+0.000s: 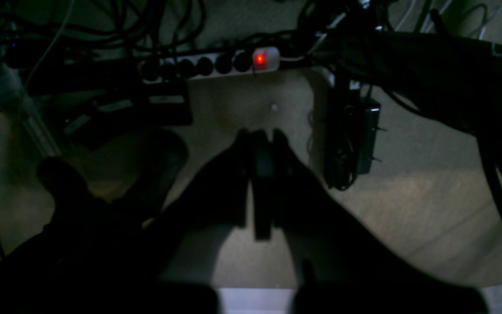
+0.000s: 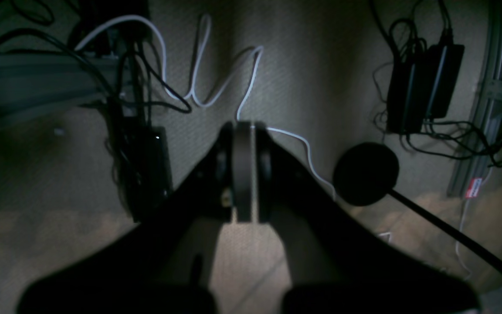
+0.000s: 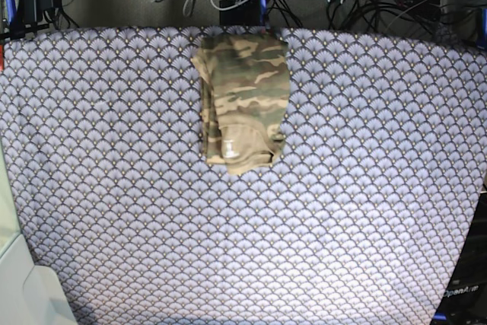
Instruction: Fold the T-shirt properly
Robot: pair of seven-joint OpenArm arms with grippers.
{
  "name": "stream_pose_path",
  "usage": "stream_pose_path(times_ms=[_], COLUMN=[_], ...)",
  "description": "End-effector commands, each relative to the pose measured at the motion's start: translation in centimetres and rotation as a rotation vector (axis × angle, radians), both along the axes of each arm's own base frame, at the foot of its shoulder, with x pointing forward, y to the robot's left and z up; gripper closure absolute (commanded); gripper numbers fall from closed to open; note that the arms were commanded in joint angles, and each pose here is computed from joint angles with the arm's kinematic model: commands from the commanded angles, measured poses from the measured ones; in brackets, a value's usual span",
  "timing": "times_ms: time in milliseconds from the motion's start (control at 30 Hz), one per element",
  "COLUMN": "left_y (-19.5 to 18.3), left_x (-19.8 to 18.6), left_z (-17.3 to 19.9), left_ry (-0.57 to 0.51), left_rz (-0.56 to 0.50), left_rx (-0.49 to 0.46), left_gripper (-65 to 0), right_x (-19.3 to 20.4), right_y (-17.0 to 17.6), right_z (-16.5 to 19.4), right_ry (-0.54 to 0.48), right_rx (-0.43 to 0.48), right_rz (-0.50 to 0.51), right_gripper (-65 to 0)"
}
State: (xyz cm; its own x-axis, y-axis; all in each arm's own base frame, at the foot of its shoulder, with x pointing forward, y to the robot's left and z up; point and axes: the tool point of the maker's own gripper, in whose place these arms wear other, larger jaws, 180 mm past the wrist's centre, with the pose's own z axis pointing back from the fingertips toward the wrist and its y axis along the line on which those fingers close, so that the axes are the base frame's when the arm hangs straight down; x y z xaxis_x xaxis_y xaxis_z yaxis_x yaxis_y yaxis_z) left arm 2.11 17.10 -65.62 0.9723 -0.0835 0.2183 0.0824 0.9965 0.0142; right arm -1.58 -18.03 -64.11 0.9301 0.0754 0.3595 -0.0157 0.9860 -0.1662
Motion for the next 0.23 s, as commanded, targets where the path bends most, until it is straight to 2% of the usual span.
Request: stream_pose_path(times_ms=[0, 200], left_y=[-0.04, -0.03], left_x=[-0.30, 0.08], left_z=[0.00, 0.00], left_ry=[0.002, -0.002], left_rz=[-0.005, -0.002], left_rx=[0.001, 0.001], left_gripper=[-0.5, -0.5], right_x=[-0.26, -0.22], right_y=[-0.51, -1.14], right_z=[0.18, 0.25], right_ry=[-0.007, -0.009], right_rx=[-0.010, -0.020], right_rz=[0.009, 0.015], right_gripper=[0.0, 0.0])
